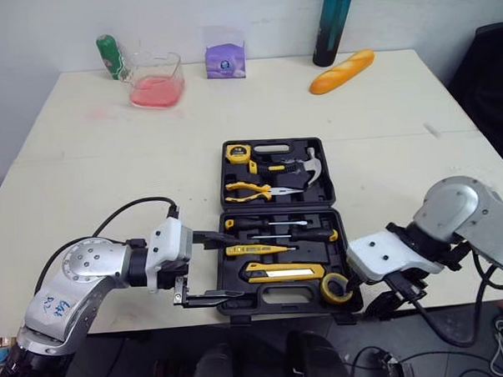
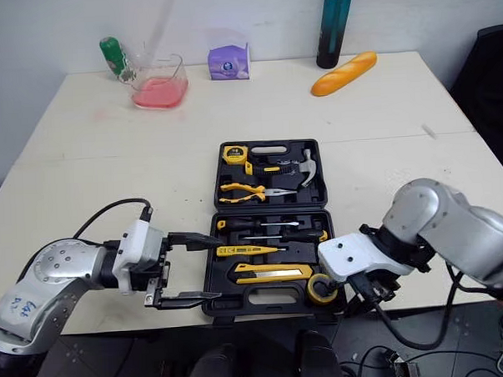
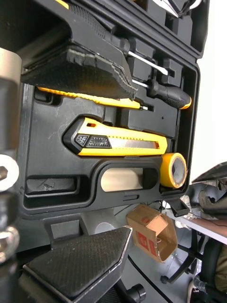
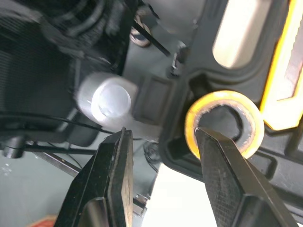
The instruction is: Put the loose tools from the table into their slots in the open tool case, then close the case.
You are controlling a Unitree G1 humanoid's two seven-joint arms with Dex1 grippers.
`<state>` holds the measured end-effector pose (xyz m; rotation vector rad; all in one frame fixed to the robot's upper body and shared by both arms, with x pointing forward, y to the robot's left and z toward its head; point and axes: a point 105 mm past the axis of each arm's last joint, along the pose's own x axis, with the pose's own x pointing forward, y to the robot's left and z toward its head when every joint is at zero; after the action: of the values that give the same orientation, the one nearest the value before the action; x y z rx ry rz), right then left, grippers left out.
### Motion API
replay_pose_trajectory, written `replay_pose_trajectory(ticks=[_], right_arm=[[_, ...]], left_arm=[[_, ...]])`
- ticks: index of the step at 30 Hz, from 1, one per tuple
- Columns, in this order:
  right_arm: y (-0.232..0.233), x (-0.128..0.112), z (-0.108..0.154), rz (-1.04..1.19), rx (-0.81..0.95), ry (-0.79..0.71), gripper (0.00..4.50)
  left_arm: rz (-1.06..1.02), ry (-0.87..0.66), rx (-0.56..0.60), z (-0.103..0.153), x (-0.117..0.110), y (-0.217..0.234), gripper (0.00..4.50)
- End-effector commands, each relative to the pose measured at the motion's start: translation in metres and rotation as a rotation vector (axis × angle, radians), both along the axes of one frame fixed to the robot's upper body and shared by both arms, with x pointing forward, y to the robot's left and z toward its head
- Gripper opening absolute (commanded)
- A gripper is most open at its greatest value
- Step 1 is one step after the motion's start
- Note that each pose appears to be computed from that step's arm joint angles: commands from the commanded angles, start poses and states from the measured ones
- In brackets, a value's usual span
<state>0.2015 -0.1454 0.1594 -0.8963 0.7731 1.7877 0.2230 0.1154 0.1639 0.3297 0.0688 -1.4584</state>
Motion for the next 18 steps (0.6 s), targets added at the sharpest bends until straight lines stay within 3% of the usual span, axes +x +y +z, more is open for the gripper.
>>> replay_pose_trajectory(ticks=[1, 6, 10, 13, 16, 18], right_arm=[[-0.001, -0.004, 0.012, 0.014, 0.042, 0.045, 2.16], [0.001, 0.007, 0.025, -0.06, 0.277, 0.068, 2.16], [-0.014, 0.007, 0.018, -0.11, 0.427, 0.102, 2.16], [-0.014, 0.008, 0.016, -0.132, 0.516, 0.073, 1.38], [-0.007, 0.005, 0.013, -0.119, 0.645, 0.055, 0.03], [-0.006, 0.005, 0.009, -0.138, 0.67, 0.051, 0.03]], left_arm=[[-0.009, -0.054, -0.003, 0.009, -0.003, 0.0, 4.5], [0.029, -0.08, -0.015, 0.013, 0.003, 0.005, 4.5], [0.034, -0.083, -0.016, 0.013, 0.004, 0.007, 4.5], [0.031, -0.078, -0.016, 0.014, 0.004, 0.008, 4.5], [0.028, -0.075, -0.017, 0.014, 0.004, 0.007, 4.5], [0.027, -0.076, -0.018, 0.015, 0.004, 0.007, 4.5]])
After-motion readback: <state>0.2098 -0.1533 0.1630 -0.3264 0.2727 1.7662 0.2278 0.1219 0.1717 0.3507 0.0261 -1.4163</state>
